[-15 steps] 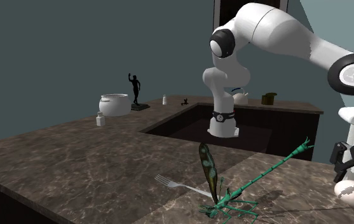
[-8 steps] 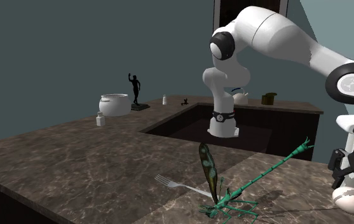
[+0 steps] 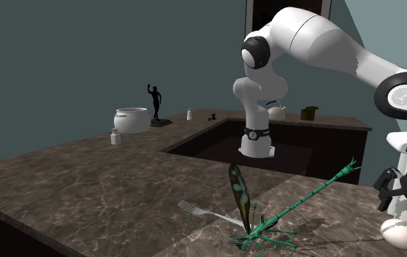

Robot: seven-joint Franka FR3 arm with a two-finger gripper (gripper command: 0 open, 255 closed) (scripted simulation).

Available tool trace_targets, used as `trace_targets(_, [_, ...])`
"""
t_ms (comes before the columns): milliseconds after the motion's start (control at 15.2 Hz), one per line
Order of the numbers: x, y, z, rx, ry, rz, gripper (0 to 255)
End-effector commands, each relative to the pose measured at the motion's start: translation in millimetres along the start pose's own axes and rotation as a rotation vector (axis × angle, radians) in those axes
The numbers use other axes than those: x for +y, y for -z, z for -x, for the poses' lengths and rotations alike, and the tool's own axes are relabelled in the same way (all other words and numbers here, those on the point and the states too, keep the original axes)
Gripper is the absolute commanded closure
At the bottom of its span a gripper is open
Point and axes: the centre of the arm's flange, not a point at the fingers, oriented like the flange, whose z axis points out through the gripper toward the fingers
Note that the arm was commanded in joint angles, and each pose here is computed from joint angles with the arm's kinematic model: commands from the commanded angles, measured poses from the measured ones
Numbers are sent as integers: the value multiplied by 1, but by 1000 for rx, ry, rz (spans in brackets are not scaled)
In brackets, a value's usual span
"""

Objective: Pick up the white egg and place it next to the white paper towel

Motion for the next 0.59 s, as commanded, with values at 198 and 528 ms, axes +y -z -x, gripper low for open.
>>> trace_targets(198, [0, 40, 0, 0, 0, 0, 0])
trace_targets(528, [0, 50, 0, 0, 0, 0, 0])
